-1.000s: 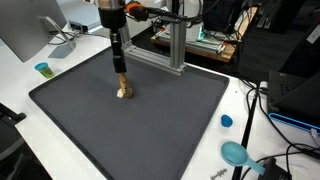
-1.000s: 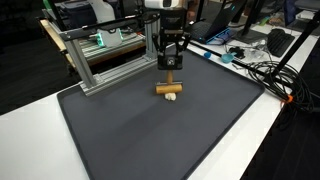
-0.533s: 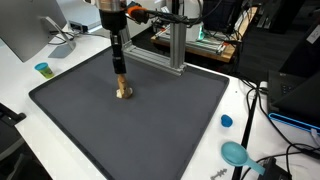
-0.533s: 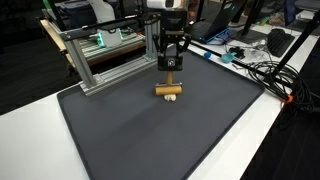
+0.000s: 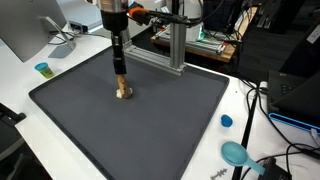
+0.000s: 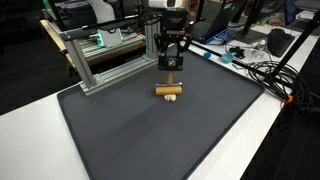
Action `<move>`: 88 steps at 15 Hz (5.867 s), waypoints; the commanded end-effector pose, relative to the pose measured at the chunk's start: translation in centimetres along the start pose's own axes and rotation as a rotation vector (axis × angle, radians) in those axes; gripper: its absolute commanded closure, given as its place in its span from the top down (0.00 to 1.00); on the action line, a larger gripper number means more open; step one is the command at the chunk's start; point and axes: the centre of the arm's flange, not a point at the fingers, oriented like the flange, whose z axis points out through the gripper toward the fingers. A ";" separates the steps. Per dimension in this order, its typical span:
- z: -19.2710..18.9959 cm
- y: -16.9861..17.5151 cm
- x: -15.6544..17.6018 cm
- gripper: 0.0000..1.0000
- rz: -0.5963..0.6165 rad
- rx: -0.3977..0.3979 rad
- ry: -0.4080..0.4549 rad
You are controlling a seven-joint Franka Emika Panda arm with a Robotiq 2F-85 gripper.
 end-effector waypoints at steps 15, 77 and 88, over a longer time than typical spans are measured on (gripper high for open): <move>2.2 -1.7 1.9 0.21 0.095 -0.029 0.065; -13.8 3.5 3.0 0.21 -0.534 0.150 0.043; -12.8 -0.6 -0.4 0.21 -0.804 0.128 0.022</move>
